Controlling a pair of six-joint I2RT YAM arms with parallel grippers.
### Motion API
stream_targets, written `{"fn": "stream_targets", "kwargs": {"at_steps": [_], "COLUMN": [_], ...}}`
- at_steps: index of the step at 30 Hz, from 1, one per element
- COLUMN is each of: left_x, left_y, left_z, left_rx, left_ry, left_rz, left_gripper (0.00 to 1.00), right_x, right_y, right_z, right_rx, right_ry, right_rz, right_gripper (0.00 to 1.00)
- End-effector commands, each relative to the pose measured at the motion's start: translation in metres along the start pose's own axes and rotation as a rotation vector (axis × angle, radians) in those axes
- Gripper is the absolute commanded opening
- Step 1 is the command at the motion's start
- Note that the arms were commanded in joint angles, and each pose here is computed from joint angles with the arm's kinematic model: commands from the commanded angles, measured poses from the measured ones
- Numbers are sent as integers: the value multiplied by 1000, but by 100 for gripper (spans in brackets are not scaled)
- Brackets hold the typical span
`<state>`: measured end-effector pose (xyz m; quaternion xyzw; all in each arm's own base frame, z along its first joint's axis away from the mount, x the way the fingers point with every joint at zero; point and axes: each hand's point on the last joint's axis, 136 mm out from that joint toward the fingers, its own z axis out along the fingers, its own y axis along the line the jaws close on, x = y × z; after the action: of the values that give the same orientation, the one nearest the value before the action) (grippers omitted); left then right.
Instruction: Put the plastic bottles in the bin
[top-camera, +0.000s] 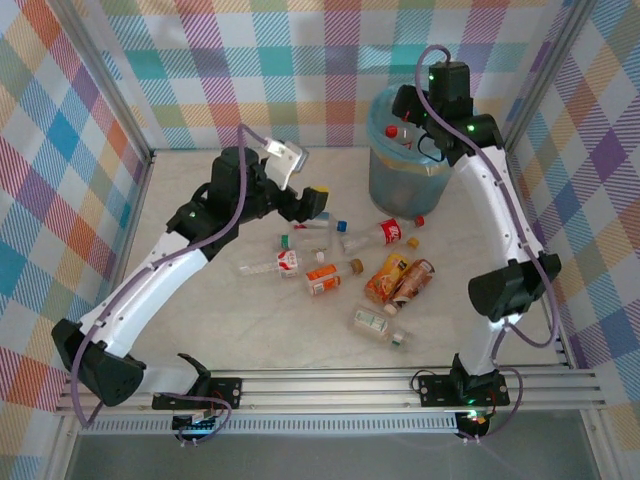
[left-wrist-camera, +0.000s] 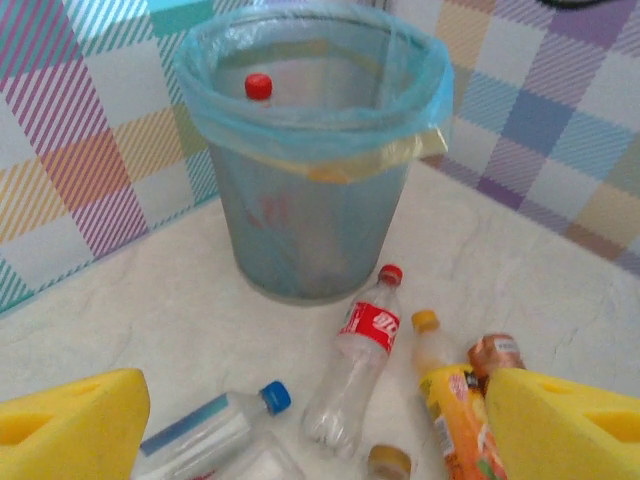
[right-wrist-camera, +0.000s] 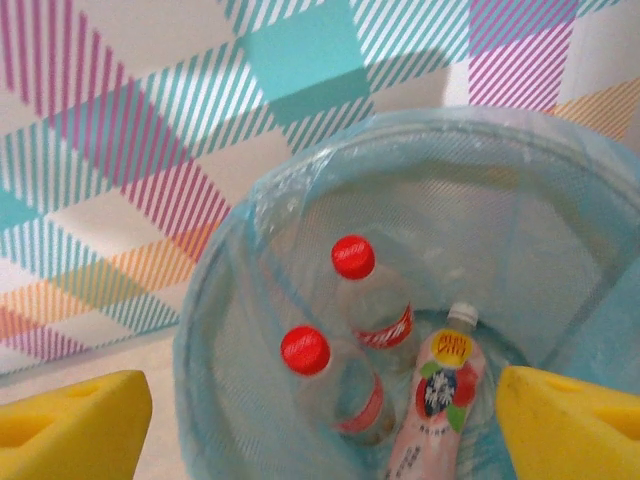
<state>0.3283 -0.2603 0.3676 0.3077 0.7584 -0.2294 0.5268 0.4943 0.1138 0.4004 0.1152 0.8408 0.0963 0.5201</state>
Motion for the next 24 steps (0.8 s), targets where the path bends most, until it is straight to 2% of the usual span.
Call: {"fn": "stream_targets", "kwargs": {"at_steps": [1, 9, 16, 24], "left_x": [25, 96, 141, 193], "left_y": [2, 11, 30, 34], "left_z": [-19, -47, -52, -40], "left_rx": [-15, -14, 24, 159], "left_ry": [75, 278, 342, 417], "left_rz": [81, 171, 181, 229], "left_gripper": [87, 88, 88, 92], "right_x": [4, 86, 173, 237], "right_y": [32, 89, 118, 119], "right_z": [-34, -97, -144, -174], "right_rx": [-145, -438, -677, -764], "right_ry": [-3, 141, 318, 466], "right_rz": [-51, -205, -236, -251], "right_gripper": [86, 84, 81, 81]}}
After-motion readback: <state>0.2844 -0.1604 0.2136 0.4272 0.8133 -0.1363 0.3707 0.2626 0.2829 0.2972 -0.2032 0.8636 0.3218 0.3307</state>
